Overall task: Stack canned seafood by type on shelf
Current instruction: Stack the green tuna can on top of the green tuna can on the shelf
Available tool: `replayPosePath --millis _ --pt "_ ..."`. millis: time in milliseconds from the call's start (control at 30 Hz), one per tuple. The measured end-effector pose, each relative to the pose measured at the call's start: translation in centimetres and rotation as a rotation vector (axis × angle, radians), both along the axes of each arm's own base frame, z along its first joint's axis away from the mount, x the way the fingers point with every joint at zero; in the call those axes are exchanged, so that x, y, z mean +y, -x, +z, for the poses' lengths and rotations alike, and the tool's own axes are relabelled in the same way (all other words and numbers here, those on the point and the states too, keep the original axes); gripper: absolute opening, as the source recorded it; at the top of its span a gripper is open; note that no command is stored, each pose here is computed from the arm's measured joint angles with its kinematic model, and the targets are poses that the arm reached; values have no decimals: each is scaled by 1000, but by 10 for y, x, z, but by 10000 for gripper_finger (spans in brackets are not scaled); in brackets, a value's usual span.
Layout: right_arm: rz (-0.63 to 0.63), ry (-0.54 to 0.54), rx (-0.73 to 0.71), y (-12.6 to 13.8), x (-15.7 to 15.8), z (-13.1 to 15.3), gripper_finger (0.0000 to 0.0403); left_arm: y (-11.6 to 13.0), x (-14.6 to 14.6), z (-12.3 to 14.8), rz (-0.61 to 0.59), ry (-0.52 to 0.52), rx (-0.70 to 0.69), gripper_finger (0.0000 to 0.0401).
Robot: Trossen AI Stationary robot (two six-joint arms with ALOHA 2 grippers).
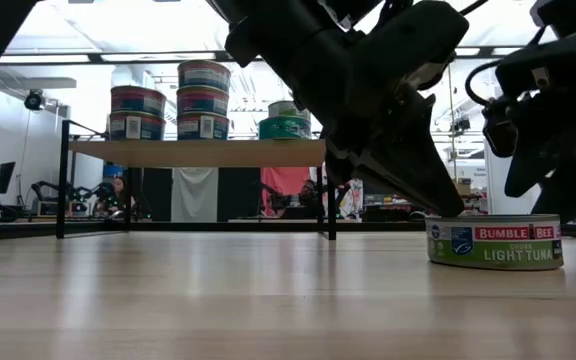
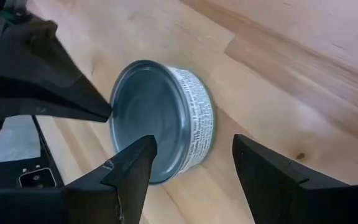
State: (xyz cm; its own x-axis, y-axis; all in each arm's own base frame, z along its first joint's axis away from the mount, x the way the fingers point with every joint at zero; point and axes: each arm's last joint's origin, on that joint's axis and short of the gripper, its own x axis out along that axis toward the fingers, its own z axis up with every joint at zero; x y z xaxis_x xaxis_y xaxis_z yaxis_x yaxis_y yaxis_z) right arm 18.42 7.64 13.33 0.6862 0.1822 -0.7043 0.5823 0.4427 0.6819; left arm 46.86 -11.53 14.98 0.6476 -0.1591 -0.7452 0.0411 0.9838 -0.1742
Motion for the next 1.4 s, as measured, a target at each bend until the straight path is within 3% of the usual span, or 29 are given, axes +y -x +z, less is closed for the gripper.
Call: replayPosePath --millis 367,833,967,1400 --pt "-13 -47 -74 5 -2 -8 220 1 0 -5 27 35 -15 0" --pt "25 3 -58 7 -3 -13 289 5 0 -16 75 108 -44 0" --pt "39 10 -82 4 -2 -15 293 6 0 -19 99 156 -55 0" --pt "96 51 -117 -14 6 -21 295 7 0 -20 92 156 -42 0"
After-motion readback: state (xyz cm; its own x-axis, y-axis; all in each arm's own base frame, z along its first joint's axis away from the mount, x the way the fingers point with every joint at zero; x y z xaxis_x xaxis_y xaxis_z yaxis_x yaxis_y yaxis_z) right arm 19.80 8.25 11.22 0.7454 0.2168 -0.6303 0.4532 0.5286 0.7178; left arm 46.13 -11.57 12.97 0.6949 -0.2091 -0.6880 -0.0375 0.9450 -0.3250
